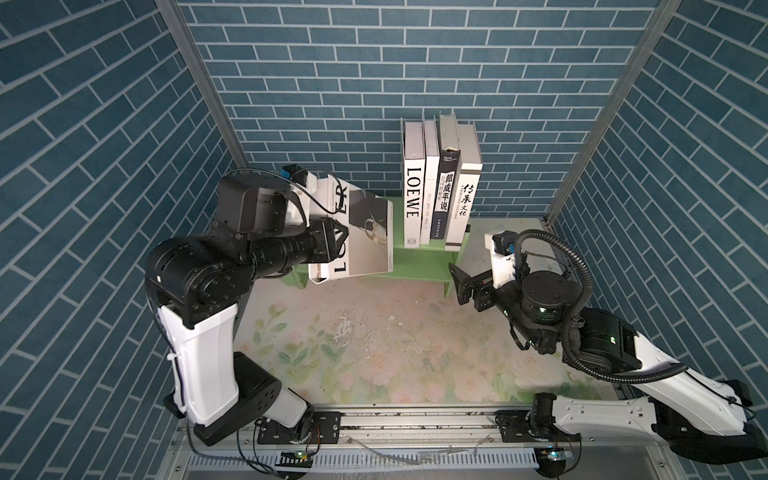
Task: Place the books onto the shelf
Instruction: 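Lift the booklet onto the shelf beside the LOEWE book with the left gripper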
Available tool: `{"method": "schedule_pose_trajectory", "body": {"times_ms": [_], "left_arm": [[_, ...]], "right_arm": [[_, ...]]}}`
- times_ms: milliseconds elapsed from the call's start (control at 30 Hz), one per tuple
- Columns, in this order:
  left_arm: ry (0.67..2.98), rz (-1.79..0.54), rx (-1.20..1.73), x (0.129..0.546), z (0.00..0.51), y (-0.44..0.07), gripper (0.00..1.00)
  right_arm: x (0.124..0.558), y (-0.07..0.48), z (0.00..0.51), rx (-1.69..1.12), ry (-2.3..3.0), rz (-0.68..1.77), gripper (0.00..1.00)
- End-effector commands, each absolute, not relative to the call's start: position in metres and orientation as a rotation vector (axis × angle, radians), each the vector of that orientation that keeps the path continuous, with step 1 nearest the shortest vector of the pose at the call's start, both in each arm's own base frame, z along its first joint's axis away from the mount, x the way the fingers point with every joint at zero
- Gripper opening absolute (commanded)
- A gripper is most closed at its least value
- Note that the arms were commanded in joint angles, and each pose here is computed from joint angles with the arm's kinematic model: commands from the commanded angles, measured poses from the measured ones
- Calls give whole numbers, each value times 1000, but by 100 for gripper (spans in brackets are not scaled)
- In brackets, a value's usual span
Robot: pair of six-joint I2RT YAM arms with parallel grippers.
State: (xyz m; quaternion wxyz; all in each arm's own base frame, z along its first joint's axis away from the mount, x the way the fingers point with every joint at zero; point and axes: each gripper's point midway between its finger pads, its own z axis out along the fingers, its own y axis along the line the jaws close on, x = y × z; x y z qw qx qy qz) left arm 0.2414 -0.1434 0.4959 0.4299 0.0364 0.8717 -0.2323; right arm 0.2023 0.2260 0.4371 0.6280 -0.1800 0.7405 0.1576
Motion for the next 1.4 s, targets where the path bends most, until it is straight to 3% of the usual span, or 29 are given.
{"method": "schedule_pose_trajectory", "body": {"times_ms": [0,333,500,833,1033,1367], "left_arm": [[2209,-567,96,264,486,-148,32],[2154,-616,77,292,494,-152,33],[2134,-651,88,306,497,-161,44],[2119,-678,64,314,500,-160,56],[2131,-736,73,317,498,-169,58],[2106,-859,40,328,506,-177,58]], "right_arm": [[207,213,462,-302,1655,385,98],[212,216,458,-278,1656,367,98],[212,233,452,-338,1667,391,98],[214,330,423,-673,1565,438,98],[221,381,421,-807,1458,406,99],[231,417,425,-803,1305,286,99]]}}
